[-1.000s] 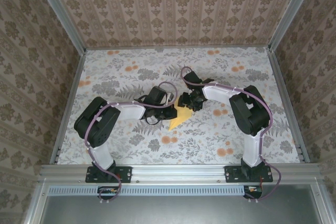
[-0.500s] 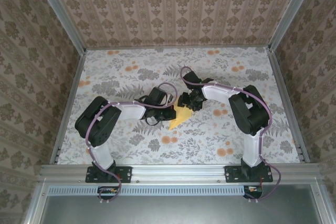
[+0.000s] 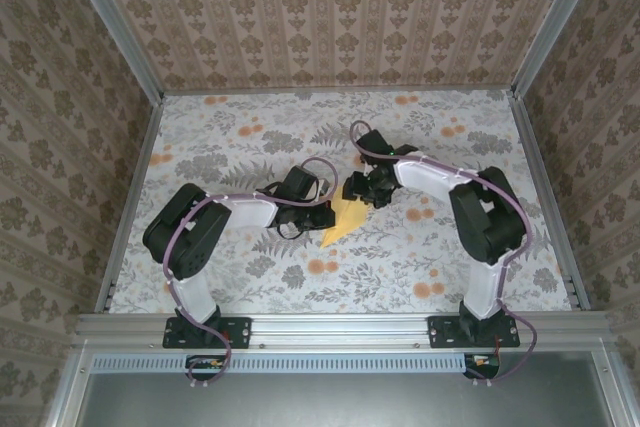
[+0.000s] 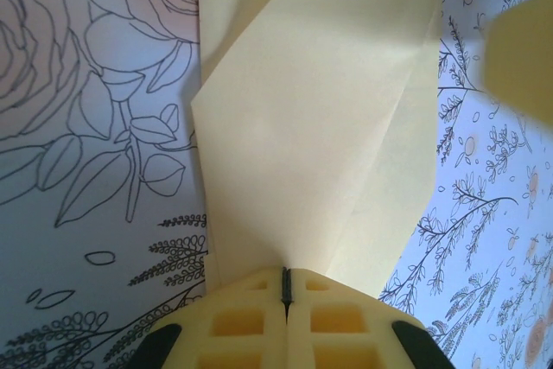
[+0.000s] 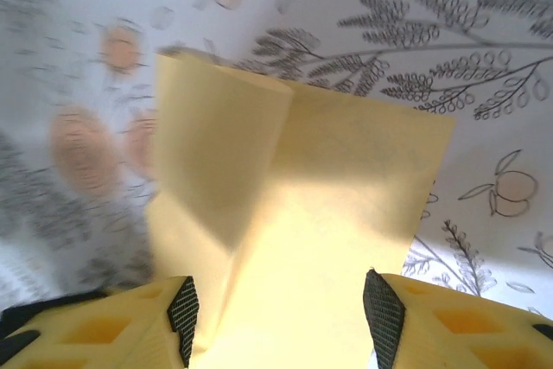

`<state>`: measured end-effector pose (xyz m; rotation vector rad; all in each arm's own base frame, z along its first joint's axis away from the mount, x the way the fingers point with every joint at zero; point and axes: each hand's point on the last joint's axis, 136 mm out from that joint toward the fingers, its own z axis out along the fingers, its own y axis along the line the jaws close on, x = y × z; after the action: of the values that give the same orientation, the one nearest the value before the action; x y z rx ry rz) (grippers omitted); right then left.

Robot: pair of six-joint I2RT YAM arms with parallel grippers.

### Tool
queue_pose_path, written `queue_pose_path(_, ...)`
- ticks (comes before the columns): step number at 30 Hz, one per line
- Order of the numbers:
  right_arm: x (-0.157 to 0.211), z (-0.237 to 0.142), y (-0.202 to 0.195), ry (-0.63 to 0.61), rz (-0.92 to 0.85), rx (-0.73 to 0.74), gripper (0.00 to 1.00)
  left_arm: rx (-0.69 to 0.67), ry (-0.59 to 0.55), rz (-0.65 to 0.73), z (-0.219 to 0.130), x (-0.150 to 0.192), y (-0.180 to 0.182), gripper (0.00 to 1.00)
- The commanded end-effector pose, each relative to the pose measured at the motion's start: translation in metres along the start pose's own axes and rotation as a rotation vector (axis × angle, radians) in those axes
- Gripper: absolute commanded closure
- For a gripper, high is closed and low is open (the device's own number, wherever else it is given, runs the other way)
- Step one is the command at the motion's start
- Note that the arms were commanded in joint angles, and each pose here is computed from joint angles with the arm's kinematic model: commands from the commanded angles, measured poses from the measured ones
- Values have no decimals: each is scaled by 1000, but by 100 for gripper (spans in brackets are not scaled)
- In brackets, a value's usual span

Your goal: Fold a paper plane with a square sheet of paper (pick it up from the middle)

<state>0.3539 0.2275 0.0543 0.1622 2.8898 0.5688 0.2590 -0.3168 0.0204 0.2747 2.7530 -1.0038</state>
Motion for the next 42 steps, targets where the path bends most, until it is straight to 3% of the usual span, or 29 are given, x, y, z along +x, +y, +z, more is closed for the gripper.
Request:
queue_pose_path(1, -4, -32, 30, -51, -116, -168, 44, -112, 107, -57, 9, 31, 38, 100)
queue_pose_path(3, 3, -27, 35, -24, -142, -219, 50, -113, 113, -57, 11, 33, 39, 100)
queue_pose_path(8, 21, -2, 44, 72, -154, -332, 79, -127, 124, -54, 10, 35, 41, 100)
queue_pose_path(12, 27, 12, 47, 106, -165, -356, 88, -139, 133, -55, 9, 36, 43, 100)
queue_pose_path(26, 42, 52, 27, 210, -249, -316, 93, -206, 191, -84, 8, 49, 56, 100)
queue_pose_path(34, 19, 52, 16, 154, -241, -332, 93, -261, 254, -107, 6, 67, 71, 100)
queue_pose_path(42, -24, 46, -2, 64, -113, -325, 92, -256, 265, -104, 6, 70, 71, 100)
